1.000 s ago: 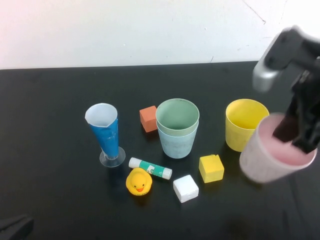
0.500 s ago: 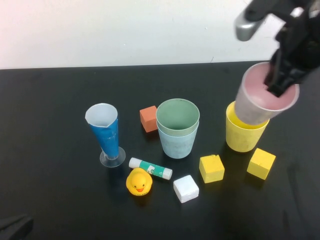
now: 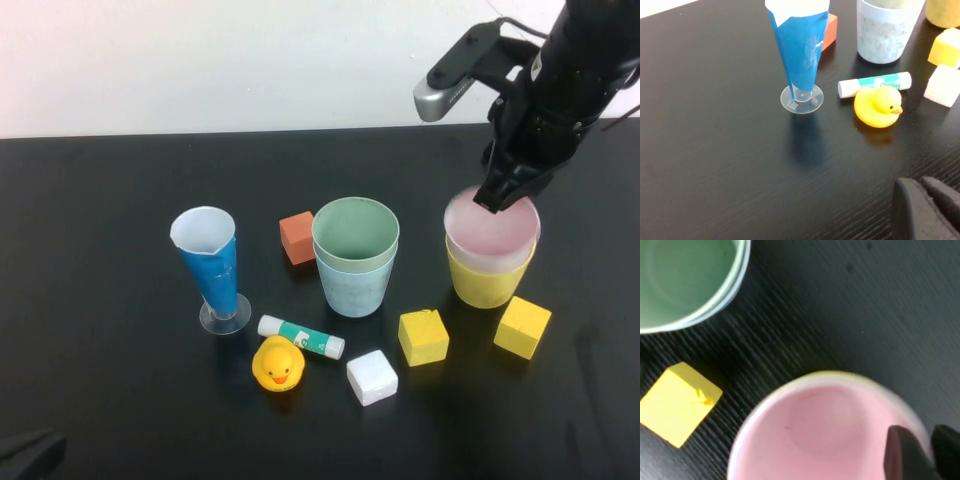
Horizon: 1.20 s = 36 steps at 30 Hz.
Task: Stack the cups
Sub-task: Place the pink cup on the yellow cup, then pick up the yellow cup
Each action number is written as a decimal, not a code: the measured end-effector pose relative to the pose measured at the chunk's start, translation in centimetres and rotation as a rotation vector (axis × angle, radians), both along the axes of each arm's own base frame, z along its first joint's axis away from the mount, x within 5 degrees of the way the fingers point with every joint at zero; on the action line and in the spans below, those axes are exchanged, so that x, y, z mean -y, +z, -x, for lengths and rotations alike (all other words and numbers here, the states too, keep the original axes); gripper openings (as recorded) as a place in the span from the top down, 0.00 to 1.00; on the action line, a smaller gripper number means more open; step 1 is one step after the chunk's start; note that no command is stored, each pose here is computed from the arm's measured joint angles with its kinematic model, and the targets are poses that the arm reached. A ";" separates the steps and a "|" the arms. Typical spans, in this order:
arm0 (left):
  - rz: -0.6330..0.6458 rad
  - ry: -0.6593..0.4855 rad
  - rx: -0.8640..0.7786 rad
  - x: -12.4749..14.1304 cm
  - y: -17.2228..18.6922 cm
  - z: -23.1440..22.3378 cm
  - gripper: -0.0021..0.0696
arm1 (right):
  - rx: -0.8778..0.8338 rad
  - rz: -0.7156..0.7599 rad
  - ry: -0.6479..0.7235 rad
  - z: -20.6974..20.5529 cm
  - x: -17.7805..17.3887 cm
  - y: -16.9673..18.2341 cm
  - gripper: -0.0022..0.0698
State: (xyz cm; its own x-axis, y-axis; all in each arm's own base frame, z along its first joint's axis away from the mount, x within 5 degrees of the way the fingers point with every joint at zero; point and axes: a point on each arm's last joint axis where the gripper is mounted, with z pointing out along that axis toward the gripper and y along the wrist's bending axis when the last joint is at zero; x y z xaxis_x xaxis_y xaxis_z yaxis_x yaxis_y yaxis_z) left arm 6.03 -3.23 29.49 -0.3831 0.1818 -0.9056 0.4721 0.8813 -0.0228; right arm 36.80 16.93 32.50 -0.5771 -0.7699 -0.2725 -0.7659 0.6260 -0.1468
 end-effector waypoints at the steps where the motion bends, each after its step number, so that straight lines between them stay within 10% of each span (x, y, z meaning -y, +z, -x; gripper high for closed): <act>1: 0.000 0.000 0.000 0.0 0.0 0.0 0.97 | -0.002 0.001 -0.002 0.0 0.0 -0.1 0.80; 10: -0.002 0.000 0.001 0.0 0.0 0.0 0.97 | 0.014 0.041 -0.051 -0.5 0.3 -0.3 0.53; 19: -0.002 0.000 0.001 0.0 0.0 0.0 0.97 | -0.099 0.096 -0.058 -2.6 -0.6 -5.9 0.49; 27: -0.002 0.000 0.001 0.0 0.0 0.0 0.97 | -0.106 0.105 -0.053 -3.2 -0.9 -6.5 0.84; 36: -0.002 0.000 0.001 0.0 0.0 0.0 0.97 | 0.131 -0.047 -0.034 -0.5 0.0 3.8 0.85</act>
State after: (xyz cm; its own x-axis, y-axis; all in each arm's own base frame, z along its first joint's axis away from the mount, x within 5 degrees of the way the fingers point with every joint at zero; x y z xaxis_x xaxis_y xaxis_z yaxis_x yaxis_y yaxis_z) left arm 6.04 -3.22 29.49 -0.3823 0.1830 -0.9057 0.4717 0.8815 -0.0210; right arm 37.31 16.96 36.25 -0.5593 -0.7354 -0.3825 -0.7206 0.6595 -0.2141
